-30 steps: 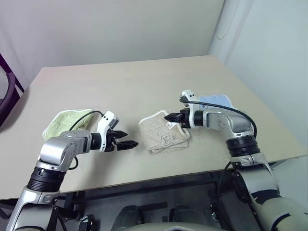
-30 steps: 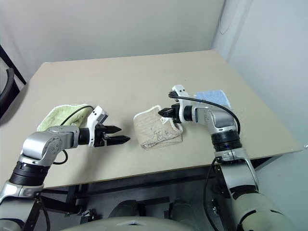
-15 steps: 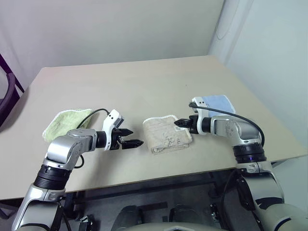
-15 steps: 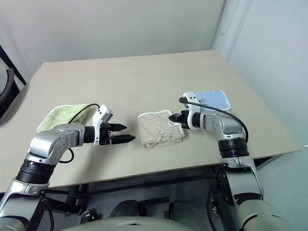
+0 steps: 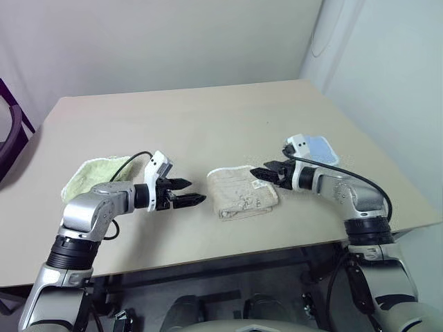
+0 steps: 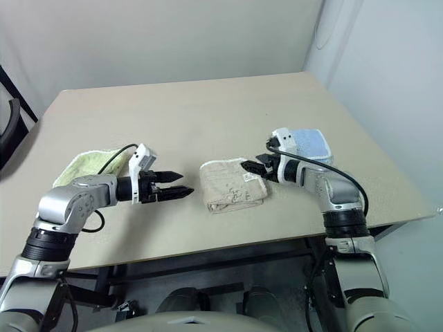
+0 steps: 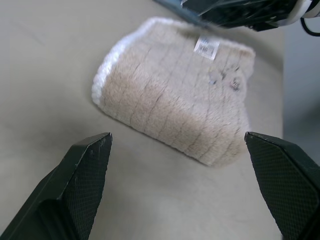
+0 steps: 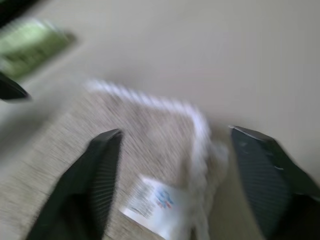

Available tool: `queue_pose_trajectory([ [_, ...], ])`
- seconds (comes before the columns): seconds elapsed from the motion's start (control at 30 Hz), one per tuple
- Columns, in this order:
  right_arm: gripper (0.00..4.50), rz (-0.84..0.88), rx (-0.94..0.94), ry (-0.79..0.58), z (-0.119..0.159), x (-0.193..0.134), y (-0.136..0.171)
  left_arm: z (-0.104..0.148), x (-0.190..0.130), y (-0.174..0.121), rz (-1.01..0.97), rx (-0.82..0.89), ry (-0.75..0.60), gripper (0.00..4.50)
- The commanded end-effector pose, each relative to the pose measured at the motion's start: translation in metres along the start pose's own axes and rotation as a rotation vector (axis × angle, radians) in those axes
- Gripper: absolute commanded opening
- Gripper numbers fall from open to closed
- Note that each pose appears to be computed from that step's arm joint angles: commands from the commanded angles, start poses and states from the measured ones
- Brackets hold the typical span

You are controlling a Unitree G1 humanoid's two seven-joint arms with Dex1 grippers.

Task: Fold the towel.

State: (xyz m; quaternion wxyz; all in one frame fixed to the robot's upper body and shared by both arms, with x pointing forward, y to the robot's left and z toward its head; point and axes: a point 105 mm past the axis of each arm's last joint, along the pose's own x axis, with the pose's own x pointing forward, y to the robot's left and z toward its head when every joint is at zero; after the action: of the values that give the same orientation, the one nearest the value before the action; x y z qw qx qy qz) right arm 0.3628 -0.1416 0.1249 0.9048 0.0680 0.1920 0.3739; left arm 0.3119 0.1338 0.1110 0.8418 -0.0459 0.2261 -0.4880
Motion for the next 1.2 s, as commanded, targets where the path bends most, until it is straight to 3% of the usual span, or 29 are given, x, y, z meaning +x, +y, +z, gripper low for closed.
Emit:
queue_pose_trajectory([
  [0.03,4.39,0.079,-0.091,-0.182,0.046,-0.021,0.014,0.036,-0.009,0.005,0.036,0.101,-0.088,4.5],
  [0.1,4.39,0.124,-0.082,-0.211,0.051,-0.023,0.019,0.046,-0.003,0.009,0.053,0.133,-0.128,4.5],
  [0.2,3.74,0.204,-0.118,-0.24,0.049,-0.021,0.029,0.056,0.014,0.018,0.089,0.153,-0.181,4.5],
  [0.57,0.0,0.269,-0.054,-0.204,0.013,0.011,0.026,0.045,0.077,-0.004,-0.092,0.191,-0.19,0.78],
  [0.63,0.0,0.252,-0.037,-0.189,0.003,0.019,0.023,0.038,0.087,-0.006,-0.105,0.175,-0.182,0.09],
  [0.77,0.0,0.21,0.011,-0.137,-0.02,0.037,0.014,0.004,0.116,-0.012,-0.121,0.232,-0.043,0.03],
  [0.93,0.0,0.096,-0.023,0.162,-0.1,0.05,-0.002,-0.062,0.141,-0.014,-0.102,0.287,0.042,0.03],
  [1.0,0.0,0.098,-0.073,0.233,-0.119,0.046,-0.004,-0.074,0.142,-0.018,-0.117,0.249,0.04,0.03],
  [1.17,0.0,0.047,-0.04,0.178,-0.106,0.043,-0.015,-0.067,0.141,-0.014,-0.099,0.187,-0.037,0.03],
  [1.2,0.17,0.042,-0.014,0.158,-0.1,0.042,-0.018,-0.06,0.14,-0.017,-0.12,0.176,-0.068,0.01],
])
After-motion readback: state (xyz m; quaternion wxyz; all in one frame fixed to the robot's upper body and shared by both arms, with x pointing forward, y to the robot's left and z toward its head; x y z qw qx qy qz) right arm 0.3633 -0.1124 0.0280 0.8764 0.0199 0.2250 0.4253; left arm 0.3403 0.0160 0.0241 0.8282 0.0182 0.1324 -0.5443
